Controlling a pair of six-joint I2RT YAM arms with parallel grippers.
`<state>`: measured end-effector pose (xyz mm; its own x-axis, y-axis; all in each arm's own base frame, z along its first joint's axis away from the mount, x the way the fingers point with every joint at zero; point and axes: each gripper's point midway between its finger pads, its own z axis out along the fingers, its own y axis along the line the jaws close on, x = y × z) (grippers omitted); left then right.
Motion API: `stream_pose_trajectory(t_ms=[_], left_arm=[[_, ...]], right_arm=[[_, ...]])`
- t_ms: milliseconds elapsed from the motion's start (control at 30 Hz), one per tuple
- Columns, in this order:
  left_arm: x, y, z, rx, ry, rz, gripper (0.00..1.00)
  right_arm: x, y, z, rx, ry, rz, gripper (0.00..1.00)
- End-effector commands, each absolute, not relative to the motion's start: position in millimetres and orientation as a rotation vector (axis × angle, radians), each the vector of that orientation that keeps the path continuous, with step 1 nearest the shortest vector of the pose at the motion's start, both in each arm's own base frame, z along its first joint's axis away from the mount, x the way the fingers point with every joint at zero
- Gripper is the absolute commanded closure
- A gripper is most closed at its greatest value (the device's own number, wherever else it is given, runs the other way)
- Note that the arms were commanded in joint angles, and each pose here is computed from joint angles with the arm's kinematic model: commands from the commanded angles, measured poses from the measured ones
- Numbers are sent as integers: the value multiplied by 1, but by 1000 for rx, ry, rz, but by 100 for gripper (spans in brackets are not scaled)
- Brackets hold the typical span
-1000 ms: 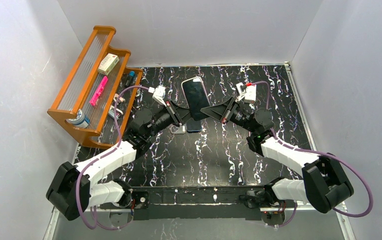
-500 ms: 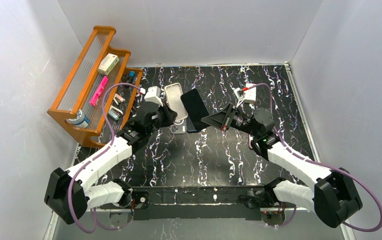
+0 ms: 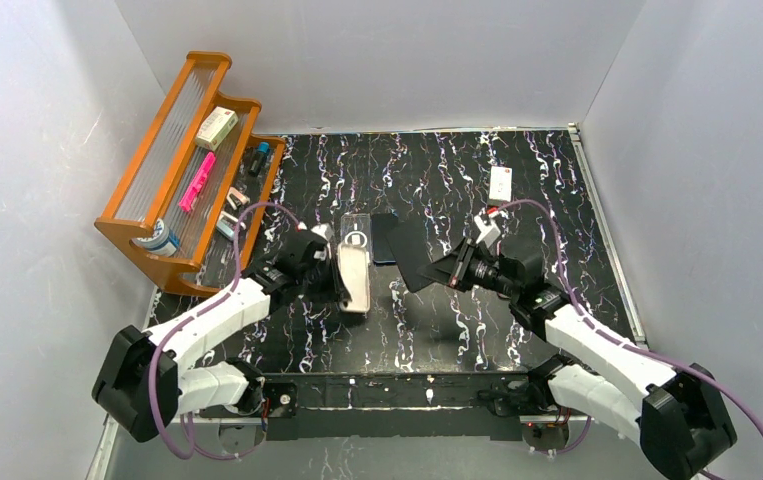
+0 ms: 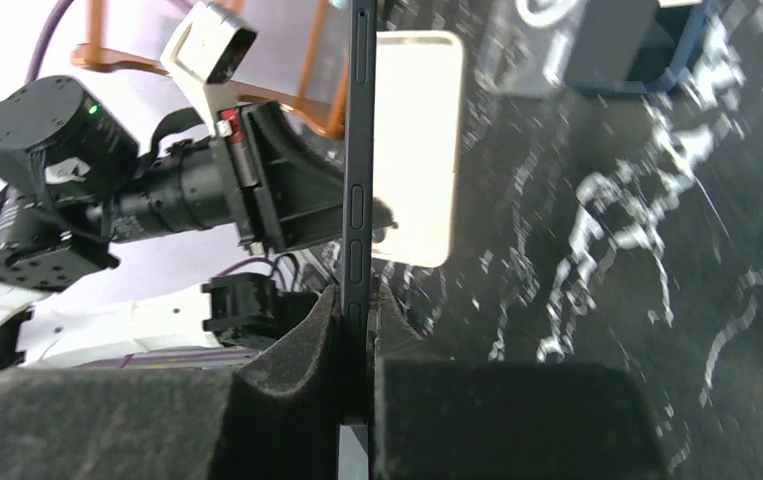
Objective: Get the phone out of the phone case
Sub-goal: Place the phone case at the center of the board, then place the phone at the center of the board.
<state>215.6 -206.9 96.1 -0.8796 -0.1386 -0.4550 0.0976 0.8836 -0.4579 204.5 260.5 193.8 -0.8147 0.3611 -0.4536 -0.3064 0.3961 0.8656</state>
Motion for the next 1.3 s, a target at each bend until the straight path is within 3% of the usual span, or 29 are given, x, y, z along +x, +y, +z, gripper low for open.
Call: stream_pose_trajectory(t_ms=[0, 333, 467, 567, 700, 867, 1100, 1167, 1267], left_arm=[[162, -210, 69, -114, 2757, -808, 100], [145, -212, 38, -195, 2837, -849, 95], [149, -213, 32, -201, 2838, -840, 87], [149, -212, 28, -212, 2845, -826, 77], [151, -206, 25, -240, 2834, -776, 58], [158, -193, 24, -272, 2807, -668, 39], [160, -191, 21, -277, 2807, -640, 31], [160, -191, 20, -279, 2808, -633, 30], [163, -191, 19, -286, 2798, -627, 29]], right_arm=[[195, 258, 154, 193, 2206, 1424, 99], [167, 275, 82, 278, 2465, 1422, 99], [169, 279, 72, 300, 2486, 1414, 98], [169, 282, 67, 298, 2516, 1408, 87], [167, 282, 61, 295, 2555, 1385, 63], [161, 277, 54, 216, 2633, 1300, 41], [145, 276, 48, -19, 2748, 1269, 15], [140, 277, 48, -95, 2768, 1263, 2], [133, 276, 47, -196, 2797, 1222, 1]])
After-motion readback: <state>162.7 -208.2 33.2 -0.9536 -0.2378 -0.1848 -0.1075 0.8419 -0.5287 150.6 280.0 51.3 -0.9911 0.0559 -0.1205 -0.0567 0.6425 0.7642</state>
